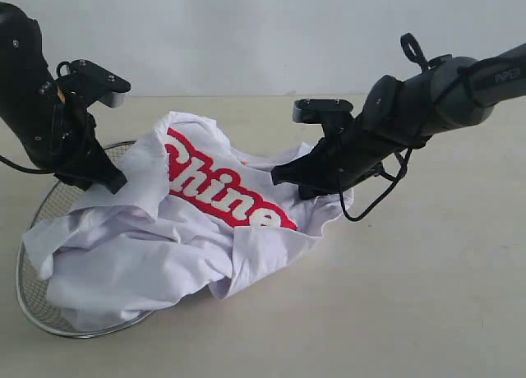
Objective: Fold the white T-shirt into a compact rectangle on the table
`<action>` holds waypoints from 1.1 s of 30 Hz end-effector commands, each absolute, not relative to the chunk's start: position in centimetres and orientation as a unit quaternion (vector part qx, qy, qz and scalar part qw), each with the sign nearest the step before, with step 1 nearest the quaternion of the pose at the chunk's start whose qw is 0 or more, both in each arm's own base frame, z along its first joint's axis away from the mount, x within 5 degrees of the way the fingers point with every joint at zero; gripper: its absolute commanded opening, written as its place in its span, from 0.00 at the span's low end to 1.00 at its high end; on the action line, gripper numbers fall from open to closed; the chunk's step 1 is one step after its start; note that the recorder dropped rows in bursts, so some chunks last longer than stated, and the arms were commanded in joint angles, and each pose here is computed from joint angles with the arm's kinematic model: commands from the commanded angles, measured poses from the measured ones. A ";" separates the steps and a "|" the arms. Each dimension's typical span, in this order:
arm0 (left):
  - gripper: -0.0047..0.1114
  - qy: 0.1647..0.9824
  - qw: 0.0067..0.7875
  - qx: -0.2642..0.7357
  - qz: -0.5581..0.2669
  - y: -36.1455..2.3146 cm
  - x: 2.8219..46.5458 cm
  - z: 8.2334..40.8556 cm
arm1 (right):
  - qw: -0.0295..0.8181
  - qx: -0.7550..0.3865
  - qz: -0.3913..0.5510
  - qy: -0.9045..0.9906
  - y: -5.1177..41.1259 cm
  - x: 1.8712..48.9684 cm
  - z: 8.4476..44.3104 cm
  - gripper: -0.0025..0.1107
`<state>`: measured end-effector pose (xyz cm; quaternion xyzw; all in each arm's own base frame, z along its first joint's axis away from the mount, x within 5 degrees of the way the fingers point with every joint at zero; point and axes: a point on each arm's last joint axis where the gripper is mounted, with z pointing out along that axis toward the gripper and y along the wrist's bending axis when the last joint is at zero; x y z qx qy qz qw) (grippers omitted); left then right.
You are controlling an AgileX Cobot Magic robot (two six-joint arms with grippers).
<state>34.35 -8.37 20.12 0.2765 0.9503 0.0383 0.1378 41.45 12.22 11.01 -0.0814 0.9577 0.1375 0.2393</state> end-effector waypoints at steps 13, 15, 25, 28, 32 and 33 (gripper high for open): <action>0.14 0.954 0.128 0.264 0.056 -7.9 34.9 18.8 | 0.231 -0.042 0.112 0.966 6.6 42.8 9.9 0.02; 0.13 0.958 0.109 0.258 0.055 -7.9 35.1 17.4 | 0.228 -0.042 0.114 0.966 6.6 42.7 9.9 0.02; 0.12 0.963 0.032 0.257 0.076 -7.5 35.2 13.3 | 0.225 -0.045 0.114 0.967 6.7 42.7 9.9 0.02; 0.11 0.961 0.025 0.253 0.111 -6.9 35.2 13.4 | 0.229 -0.044 0.113 0.966 6.6 42.7 9.9 0.02; 0.11 0.959 0.018 0.250 0.131 -6.3 35.2 13.5 | 0.231 -0.040 0.109 0.966 6.1 42.8 9.9 0.02; 0.11 0.960 0.019 0.246 0.132 -6.1 35.3 13.5 | 0.231 -0.036 0.109 0.966 5.9 42.9 9.9 0.02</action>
